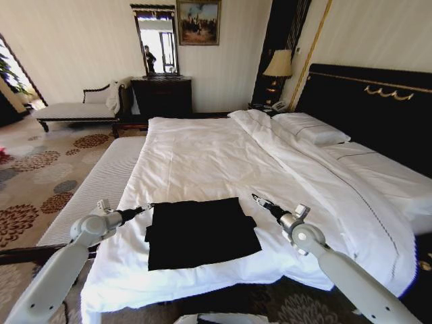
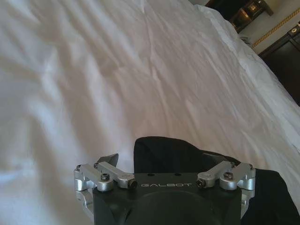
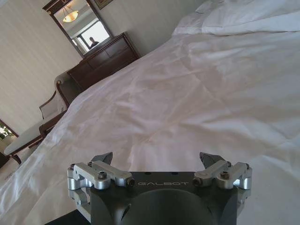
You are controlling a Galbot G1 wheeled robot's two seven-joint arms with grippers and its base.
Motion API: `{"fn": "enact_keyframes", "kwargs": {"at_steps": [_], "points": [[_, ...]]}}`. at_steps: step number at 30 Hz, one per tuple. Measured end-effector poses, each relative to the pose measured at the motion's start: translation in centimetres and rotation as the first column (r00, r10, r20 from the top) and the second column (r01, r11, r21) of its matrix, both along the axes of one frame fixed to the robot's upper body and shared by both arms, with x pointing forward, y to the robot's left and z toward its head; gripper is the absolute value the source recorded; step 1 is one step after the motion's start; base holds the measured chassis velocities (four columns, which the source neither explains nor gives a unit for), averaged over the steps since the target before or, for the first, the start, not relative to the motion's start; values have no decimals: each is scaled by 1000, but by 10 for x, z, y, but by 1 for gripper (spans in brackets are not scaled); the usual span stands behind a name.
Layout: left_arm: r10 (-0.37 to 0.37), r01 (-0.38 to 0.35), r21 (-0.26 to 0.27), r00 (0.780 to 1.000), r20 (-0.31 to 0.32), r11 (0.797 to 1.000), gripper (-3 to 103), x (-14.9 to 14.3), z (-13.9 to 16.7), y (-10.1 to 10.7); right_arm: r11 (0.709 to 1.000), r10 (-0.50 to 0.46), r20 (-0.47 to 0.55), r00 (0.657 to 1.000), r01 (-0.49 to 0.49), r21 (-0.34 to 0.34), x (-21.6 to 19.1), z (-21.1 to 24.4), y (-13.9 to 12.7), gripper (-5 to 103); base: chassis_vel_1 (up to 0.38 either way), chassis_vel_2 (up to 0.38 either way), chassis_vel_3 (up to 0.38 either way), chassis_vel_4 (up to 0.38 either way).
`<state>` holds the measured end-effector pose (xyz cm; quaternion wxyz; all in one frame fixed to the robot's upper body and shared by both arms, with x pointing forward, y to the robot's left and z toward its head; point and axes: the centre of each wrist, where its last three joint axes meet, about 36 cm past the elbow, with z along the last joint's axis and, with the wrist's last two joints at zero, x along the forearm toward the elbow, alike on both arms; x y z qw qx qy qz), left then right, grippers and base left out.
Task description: Fold the clothes on the bed.
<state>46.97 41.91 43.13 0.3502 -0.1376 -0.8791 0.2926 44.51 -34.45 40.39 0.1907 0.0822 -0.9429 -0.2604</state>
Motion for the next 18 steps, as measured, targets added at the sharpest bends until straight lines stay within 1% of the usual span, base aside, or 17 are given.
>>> {"fn": "enact_keyframes", "kwargs": {"at_steps": [1,2,4,5,6,7,9,12,14,15,17,18], "points": [[0,0,0,1000,0,1000,100,0,0,0,1000,0,0,1000,0,0,0,0,0,100,0,0,0,0],[-6,6,-8,1000,-9,1000,100,3,-8,-5,1000,-3,-5,1000,3,0,4,-3,1,100,0,0,0,0],[-9,9,-19,1000,-11,1000,100,6,-13,-10,1000,-3,-9,1000,3,2,8,-6,3,100,0,0,0,0],[-8,8,-23,1000,-8,1000,102,7,-16,-13,1000,-3,-11,1000,3,2,10,-8,4,100,0,0,0,0],[-8,8,-23,1000,-8,1000,102,7,-16,-13,1000,-3,-11,1000,3,2,10,-8,4,100,0,0,0,0],[-7,7,-27,1000,-6,1000,100,9,-18,-16,1000,-2,-13,1000,3,2,11,-9,6,100,0,0,0,0],[-7,7,-30,1000,-5,1000,99,11,-21,-19,1000,-2,-15,1000,2,1,12,-11,7,100,0,0,0,0],[-9,9,-26,1000,2,1000,84,12,-24,-22,1000,-5,-14,1000,5,-1,16,-11,7,100,0,0,0,0],[-9,9,-24,1000,3,1000,84,11,-24,-22,1000,-6,-14,1000,6,-3,16,-11,7,100,0,0,0,0],[-8,8,-21,1000,6,1000,73,10,-24,-22,1000,-7,-14,1000,7,-5,18,-12,7,100,0,0,0,0],[-6,6,-19,1000,8,1000,73,10,-24,-21,1000,-7,-15,1000,7,-5,19,-12,7,100,0,0,0,0],[-2,2,-14,1000,12,1000,68,8,-23,-20,1000,-5,-19,1000,5,-2,20,-13,9,100,0,0,0,0]]}}
